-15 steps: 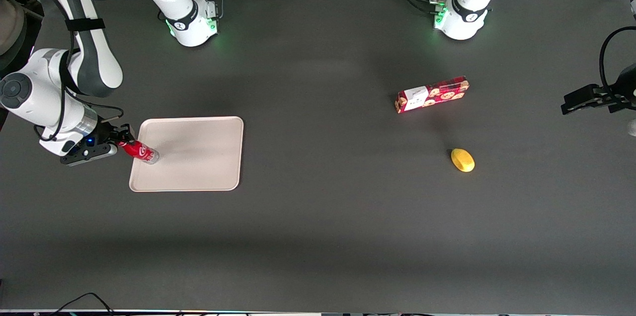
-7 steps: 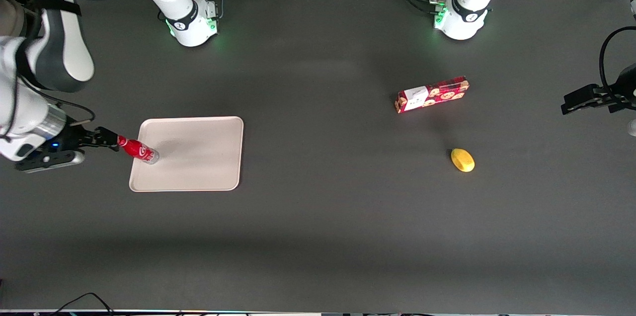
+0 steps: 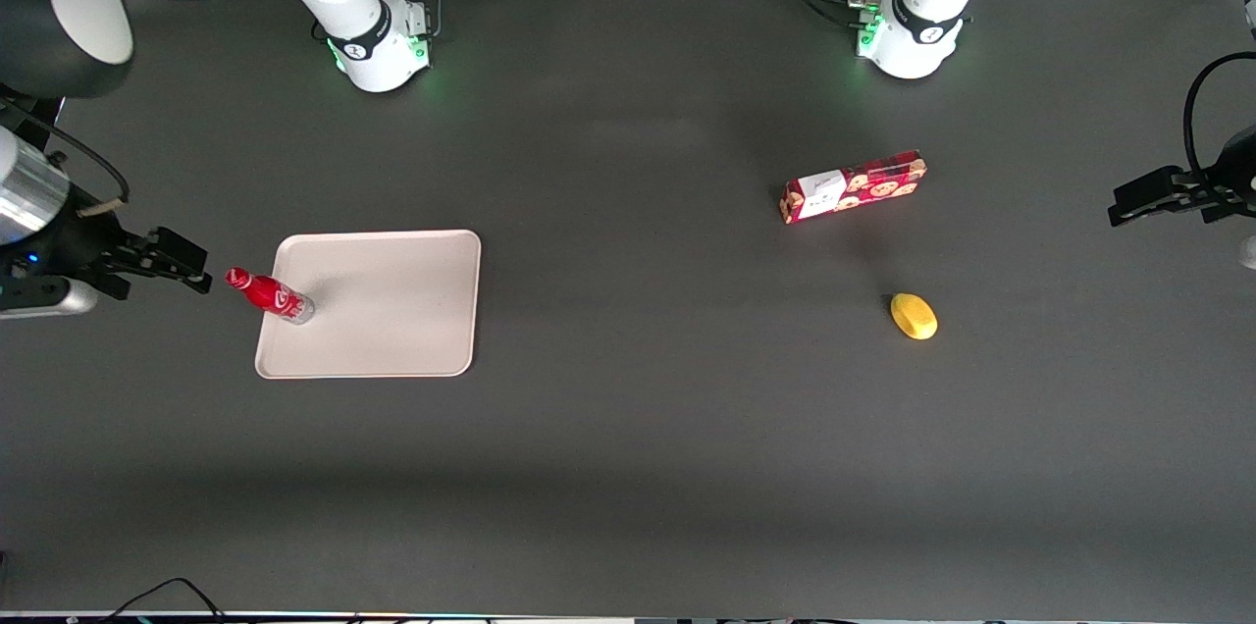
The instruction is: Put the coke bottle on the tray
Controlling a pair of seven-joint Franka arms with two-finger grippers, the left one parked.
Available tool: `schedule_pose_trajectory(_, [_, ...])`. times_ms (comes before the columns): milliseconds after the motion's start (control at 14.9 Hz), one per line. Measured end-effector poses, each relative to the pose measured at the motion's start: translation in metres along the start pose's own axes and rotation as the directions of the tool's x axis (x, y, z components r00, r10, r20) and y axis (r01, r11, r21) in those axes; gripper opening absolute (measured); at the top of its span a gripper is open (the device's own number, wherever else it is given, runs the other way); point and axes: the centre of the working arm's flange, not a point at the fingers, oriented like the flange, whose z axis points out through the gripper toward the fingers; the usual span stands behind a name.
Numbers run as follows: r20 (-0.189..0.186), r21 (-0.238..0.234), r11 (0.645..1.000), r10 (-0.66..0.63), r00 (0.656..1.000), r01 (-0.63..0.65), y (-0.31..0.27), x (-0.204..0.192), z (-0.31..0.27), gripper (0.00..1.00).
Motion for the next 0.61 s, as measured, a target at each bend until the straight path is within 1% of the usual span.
schedule_pose_trajectory(134, [0.030,0.000,1.000,0.013,0.999,-0.013,0.004,-0.004,-0.024,1.00])
schedule_pose_trajectory(403, [0.064,-0.005,0.998,0.058,0.996,-0.058,0.021,-0.014,-0.046,1.00])
schedule_pose_trajectory(605, [0.071,-0.011,0.995,0.103,0.992,-0.103,0.047,-0.020,-0.051,1.00])
